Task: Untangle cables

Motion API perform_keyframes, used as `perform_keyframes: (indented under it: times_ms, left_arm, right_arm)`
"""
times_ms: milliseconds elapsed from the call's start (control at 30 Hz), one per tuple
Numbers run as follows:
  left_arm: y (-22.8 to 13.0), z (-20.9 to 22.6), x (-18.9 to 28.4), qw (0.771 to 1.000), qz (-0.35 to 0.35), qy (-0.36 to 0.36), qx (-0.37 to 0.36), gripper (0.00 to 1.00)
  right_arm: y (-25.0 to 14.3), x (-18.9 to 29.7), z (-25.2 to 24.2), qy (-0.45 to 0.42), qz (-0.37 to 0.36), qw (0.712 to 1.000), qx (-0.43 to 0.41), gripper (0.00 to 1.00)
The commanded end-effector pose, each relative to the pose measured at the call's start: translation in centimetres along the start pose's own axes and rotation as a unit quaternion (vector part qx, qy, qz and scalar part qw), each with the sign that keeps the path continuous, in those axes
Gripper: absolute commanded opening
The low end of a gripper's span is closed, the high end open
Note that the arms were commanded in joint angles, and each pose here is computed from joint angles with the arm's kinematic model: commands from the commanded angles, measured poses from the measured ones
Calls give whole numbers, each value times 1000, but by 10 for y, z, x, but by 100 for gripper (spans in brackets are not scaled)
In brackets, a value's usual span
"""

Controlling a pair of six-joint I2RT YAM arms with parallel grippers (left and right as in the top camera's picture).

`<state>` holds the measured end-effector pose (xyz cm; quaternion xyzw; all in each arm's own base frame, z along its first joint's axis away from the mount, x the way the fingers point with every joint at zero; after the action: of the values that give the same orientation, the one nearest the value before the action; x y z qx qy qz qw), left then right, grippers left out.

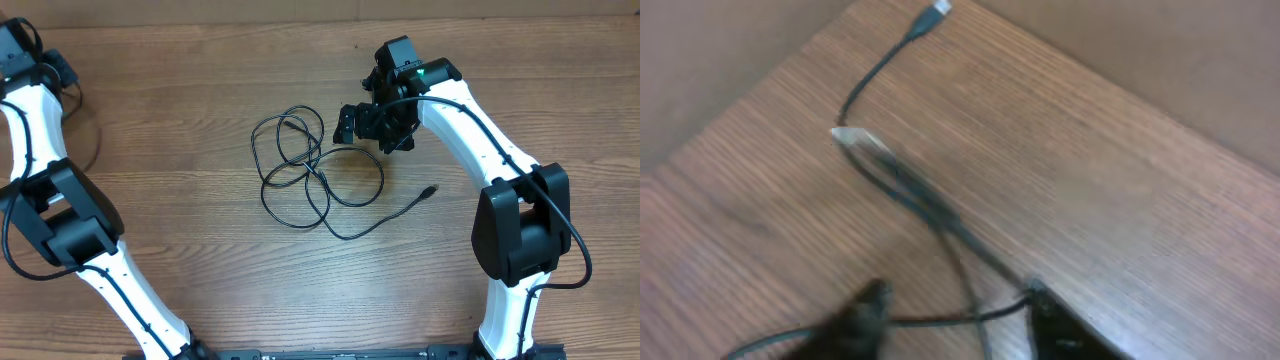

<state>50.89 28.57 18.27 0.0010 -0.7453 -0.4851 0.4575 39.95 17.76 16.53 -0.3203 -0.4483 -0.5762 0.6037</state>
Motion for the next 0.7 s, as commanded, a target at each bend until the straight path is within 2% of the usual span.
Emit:
perform_keyframes:
  times_ms: [0, 133, 267, 400, 533, 667]
  left_arm:
    - [43, 0, 32, 999, -40, 2, 12, 100]
    - [72, -3, 73, 999, -51, -2, 13, 100]
    - [83, -15, 125, 999, -32, -25, 5, 99]
    - [72, -38, 157, 992, 24, -121, -6, 100]
    - [47, -62, 174, 968, 111, -226, -10, 100]
    - [25, -82, 185, 951, 168, -258, -24, 100]
  right_arm:
    - [1, 12, 6, 3, -18, 1000, 11, 100]
    - [1, 12, 6, 3, -18, 1000, 11, 100]
    - [1, 12, 7, 3, -17, 1000, 11, 100]
    - [1, 12, 6, 3, -18, 1000, 11, 100]
    - [1, 12, 7, 3, -17, 1000, 11, 100]
    - [4, 12, 7, 5, -25, 1000, 14, 100]
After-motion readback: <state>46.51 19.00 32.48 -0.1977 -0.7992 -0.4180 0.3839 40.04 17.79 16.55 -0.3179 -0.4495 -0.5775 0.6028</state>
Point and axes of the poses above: each gripper's point midway between its finger pads, its own x axis back along the fingers, its own z axis along the line the jaws close on, y = z × x, the point moved 8 cm from there along x, back along the fingers, and after that the axes turned 6 degrees about x, right-handed, at the moved point
